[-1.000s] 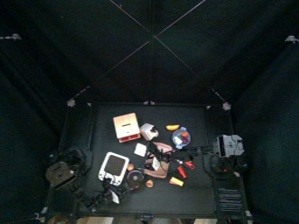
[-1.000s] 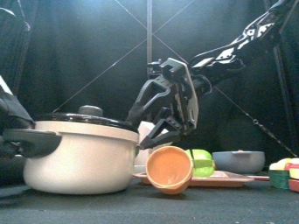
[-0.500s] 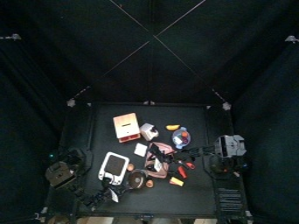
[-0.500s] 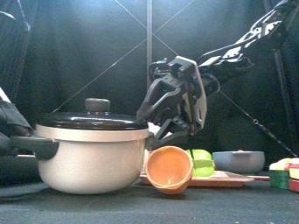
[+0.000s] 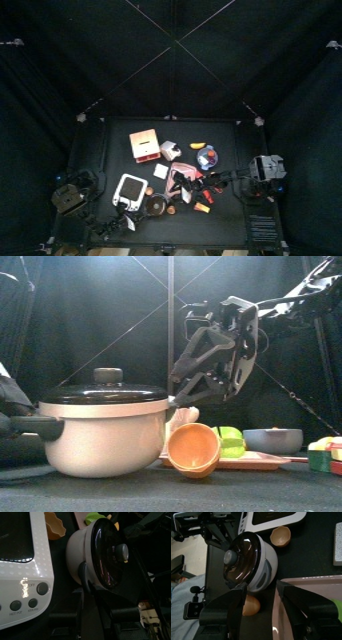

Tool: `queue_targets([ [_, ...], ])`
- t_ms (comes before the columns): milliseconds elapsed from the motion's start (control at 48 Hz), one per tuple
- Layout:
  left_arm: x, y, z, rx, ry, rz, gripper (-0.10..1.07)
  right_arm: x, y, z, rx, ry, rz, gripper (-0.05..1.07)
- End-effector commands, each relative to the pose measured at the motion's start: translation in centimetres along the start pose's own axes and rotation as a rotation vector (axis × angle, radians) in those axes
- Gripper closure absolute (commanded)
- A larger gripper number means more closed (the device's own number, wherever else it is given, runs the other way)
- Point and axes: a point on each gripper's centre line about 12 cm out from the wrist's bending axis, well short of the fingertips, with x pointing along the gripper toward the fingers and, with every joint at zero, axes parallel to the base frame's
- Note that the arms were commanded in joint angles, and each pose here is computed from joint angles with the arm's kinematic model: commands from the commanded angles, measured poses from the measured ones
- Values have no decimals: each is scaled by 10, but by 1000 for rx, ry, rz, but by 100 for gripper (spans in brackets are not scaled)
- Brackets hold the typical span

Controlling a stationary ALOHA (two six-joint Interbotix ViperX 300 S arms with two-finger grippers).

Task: Grab pot with both hands

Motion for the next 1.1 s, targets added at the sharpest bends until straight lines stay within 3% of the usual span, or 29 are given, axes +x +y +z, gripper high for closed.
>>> queue_targets([
  [0,-1,-6,3,-23,3,1,39,0,6,12,-3,-32,21,19],
  [396,-1,-5,3,-22,3,2,39,10,6,8,-10,-16,22,22],
  [812,1,-6,6,-22,-2,4,39,11,8,8,-2,-17,24,51],
  [1083,-1,-15,26,-52,-12,-22,39,4,8,14,34,-36,-2,56],
])
